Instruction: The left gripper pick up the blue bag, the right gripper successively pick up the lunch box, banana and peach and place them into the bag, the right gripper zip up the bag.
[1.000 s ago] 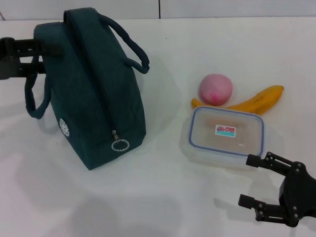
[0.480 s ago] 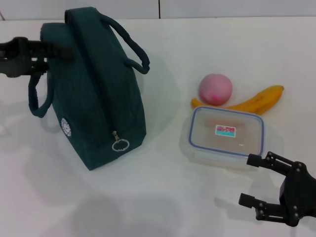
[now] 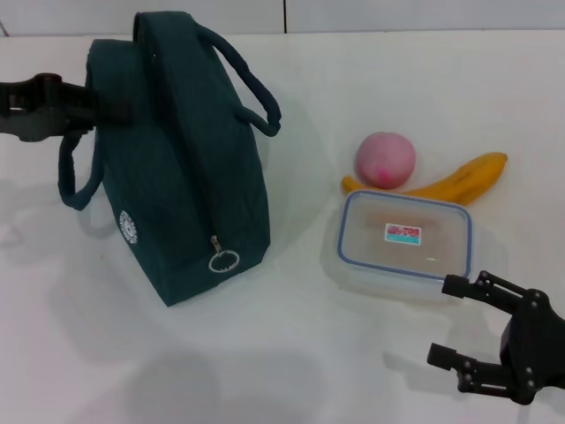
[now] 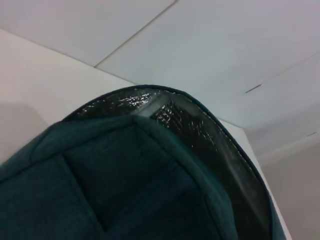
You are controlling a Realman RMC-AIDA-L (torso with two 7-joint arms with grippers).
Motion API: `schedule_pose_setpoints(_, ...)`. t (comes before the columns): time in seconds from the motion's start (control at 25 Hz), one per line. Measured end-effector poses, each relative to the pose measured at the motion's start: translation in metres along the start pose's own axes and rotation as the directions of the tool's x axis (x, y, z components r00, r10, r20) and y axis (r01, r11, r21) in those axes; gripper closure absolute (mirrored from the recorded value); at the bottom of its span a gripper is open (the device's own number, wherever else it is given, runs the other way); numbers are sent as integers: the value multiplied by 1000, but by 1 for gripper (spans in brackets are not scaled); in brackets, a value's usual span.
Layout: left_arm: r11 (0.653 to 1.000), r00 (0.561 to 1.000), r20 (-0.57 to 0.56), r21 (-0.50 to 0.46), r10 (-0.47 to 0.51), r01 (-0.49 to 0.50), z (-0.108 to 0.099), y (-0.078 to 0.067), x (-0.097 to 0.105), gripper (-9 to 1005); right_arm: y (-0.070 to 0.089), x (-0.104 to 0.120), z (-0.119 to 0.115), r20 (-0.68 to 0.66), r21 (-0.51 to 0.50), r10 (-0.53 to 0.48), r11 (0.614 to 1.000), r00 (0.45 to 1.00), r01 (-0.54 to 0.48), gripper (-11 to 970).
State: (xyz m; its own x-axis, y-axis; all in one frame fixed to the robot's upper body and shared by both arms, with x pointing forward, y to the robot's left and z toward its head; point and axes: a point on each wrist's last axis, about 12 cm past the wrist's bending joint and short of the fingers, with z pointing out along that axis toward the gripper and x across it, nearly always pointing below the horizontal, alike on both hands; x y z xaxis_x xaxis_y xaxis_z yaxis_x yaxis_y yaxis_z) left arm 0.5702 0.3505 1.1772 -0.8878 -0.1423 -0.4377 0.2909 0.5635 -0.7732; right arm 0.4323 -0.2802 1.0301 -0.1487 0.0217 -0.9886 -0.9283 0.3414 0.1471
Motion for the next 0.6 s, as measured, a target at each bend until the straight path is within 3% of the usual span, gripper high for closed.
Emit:
schedule_pose_setpoints(0.24,1000,1000,-9,9,9,-8,-1,-3,-1,815,2,-2,-1,33,1,21,1000,999,-21,104)
schedule_pose_setpoints(0.4,1000,1000,-18,17,15,-15,-1,-5,-2,913,0,-7,-2,97,19,185,982,978,-187,105)
schedule_pose_setpoints(0.48,1000,1000,-22,21,18,-17,-1,-6,-2,929,-4,-11,-5,135,26,311,948,941,-317,105)
schedule_pose_setpoints(0.6,999,999,-24,46,28,-27,-3,-9,-3,953,-14,-18,-15,185,28,506,854,843,-519,105)
